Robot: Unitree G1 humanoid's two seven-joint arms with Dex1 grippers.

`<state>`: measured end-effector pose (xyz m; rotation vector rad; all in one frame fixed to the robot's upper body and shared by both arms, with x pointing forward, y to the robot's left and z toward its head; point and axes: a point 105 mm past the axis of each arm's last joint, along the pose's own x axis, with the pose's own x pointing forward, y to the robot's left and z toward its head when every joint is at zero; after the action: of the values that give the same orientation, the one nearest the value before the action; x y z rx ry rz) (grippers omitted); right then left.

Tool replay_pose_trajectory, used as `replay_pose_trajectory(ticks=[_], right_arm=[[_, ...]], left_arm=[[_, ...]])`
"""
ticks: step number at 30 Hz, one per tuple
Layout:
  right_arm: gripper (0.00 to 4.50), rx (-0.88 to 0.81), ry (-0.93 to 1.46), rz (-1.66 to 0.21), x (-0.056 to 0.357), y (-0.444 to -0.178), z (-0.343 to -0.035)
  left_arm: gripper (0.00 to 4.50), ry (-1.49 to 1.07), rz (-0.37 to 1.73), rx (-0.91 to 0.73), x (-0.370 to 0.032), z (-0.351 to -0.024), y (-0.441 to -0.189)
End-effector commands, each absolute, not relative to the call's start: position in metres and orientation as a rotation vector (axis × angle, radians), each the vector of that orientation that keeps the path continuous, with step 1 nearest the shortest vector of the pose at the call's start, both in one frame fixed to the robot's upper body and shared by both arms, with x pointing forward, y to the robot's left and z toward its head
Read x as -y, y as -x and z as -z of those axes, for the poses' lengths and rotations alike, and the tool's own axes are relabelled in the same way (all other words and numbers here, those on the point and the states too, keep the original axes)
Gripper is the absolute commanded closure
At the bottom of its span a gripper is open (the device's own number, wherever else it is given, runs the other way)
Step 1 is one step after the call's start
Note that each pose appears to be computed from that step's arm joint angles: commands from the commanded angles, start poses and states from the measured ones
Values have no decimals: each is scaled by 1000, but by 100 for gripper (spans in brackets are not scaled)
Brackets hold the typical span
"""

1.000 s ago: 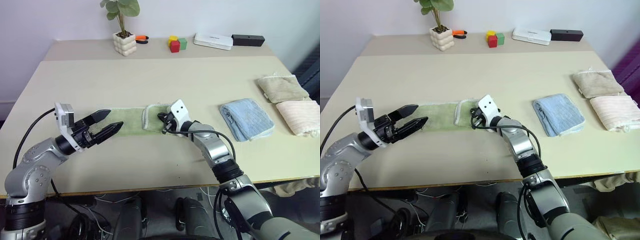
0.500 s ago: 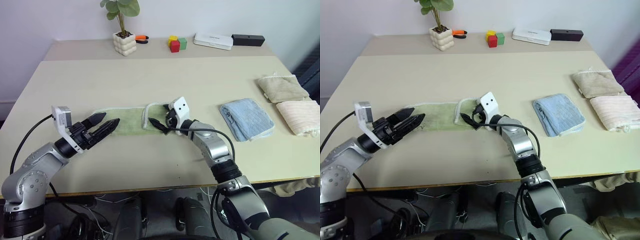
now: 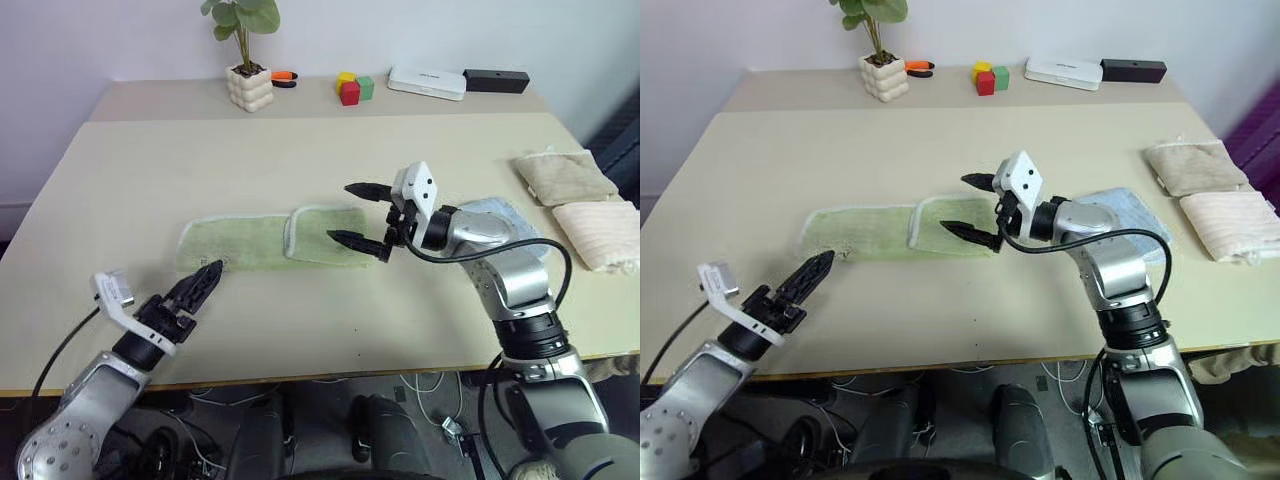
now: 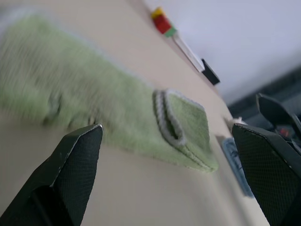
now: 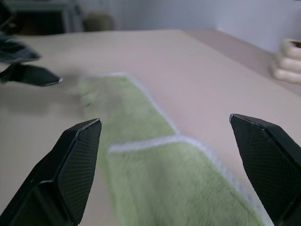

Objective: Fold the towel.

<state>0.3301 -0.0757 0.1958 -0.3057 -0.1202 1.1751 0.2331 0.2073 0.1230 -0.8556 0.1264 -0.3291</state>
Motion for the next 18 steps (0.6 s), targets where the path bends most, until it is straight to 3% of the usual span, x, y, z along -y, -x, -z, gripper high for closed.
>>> replay_pose_trajectory(ticks=[1,7,18], right_arm=[[6,159,331,-1216,72,-322,-206],[6,155,328,-1203,71,-326,-205],[6,164,299,-1177,63,-327,-204]], left_arm=[[0,921,215,-106,-222,-120,-233],[0,974,23,-146,-252,-94,-245],[0,1052,65,-219,-247,-84,-271]])
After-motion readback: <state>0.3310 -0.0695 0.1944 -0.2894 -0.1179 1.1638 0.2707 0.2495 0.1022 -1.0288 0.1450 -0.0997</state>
